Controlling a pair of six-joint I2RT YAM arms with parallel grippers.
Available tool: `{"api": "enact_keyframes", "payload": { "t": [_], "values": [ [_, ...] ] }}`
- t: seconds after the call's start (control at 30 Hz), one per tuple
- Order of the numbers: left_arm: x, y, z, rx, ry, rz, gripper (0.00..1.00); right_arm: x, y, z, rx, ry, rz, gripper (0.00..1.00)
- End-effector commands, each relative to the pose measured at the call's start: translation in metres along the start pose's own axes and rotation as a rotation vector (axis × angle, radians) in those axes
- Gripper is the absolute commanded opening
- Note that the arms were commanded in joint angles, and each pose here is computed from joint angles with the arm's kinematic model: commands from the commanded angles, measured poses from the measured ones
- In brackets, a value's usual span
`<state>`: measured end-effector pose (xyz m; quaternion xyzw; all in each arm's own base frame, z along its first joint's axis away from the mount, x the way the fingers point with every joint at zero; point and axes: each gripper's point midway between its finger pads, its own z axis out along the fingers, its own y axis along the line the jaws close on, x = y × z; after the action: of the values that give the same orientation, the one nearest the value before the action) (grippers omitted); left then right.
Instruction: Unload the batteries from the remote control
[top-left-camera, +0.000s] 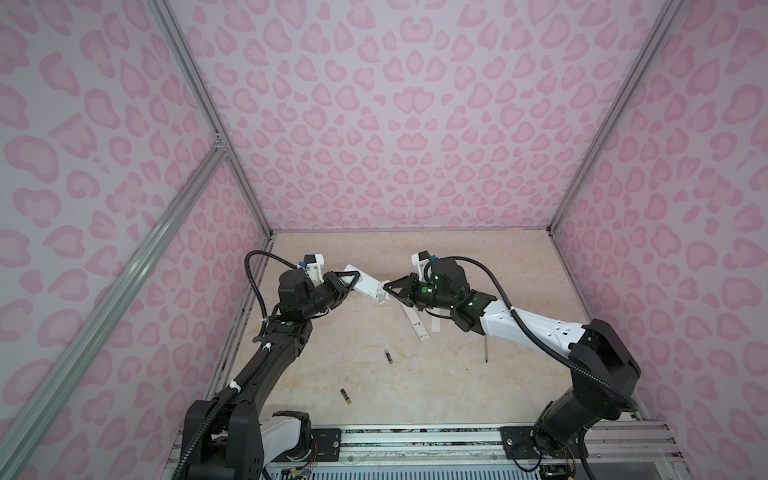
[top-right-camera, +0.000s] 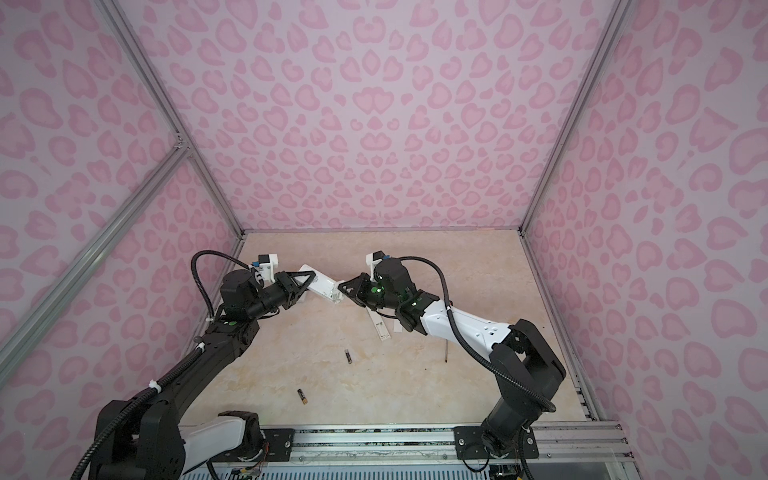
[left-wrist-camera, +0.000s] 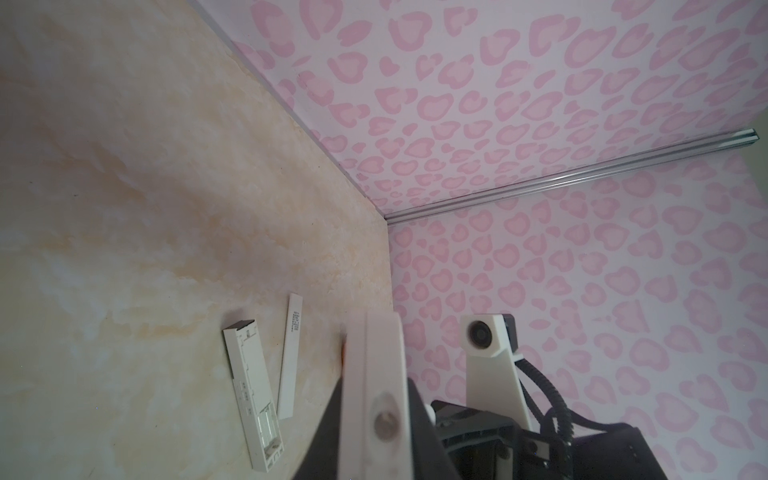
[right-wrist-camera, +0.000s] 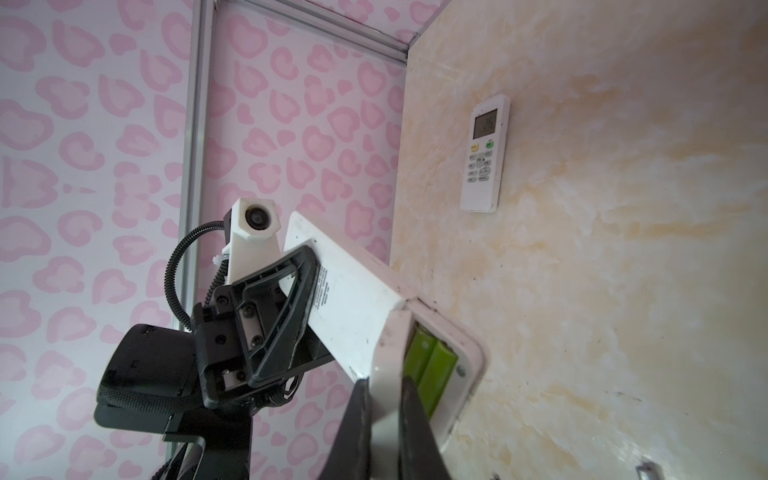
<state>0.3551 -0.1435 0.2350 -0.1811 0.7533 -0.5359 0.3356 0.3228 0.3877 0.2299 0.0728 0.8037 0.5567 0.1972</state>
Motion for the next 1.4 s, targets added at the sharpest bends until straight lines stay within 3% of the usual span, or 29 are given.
{"api": "enact_keyframes", "payload": {
  "t": [0.0, 0.5, 0.63, 0.73, 0.9, 1.1, 1.23, 1.37],
  "values": [
    [0.000, -0.005, 0.001, 0.025, 0.007, 0.019, 0.03, -0.004, 0.004, 0.003, -0.023, -0.008, 0.004, 0.08],
    [0.002, 0.011, 0.010, 0.000, 0.042, 0.003, 0.03, -0.010, 0.009, 0.002, -0.040, -0.007, -0.013, 0.00],
    [0.005, 0.024, 0.016, -0.023, 0.071, -0.011, 0.03, -0.019, -0.006, -0.007, 0.025, -0.017, -0.058, 0.00],
    [0.012, 0.042, 0.023, -0.061, 0.113, -0.025, 0.03, -0.027, -0.042, -0.022, 0.180, -0.019, -0.132, 0.00],
    [0.032, 0.083, 0.038, -0.125, 0.208, -0.084, 0.03, -0.038, -0.126, -0.070, 0.556, 0.011, -0.281, 0.00],
    [0.061, 0.134, 0.055, -0.217, 0.323, -0.166, 0.03, -0.043, -0.212, -0.123, 0.916, 0.115, -0.347, 0.00],
    [0.073, 0.140, 0.067, -0.227, 0.378, -0.157, 0.03, -0.047, -0.241, -0.138, 1.064, 0.171, -0.387, 0.00],
    [0.075, 0.144, 0.075, -0.234, 0.393, -0.164, 0.03, -0.048, -0.262, -0.138, 1.129, 0.230, -0.386, 0.01]
  ]
}}
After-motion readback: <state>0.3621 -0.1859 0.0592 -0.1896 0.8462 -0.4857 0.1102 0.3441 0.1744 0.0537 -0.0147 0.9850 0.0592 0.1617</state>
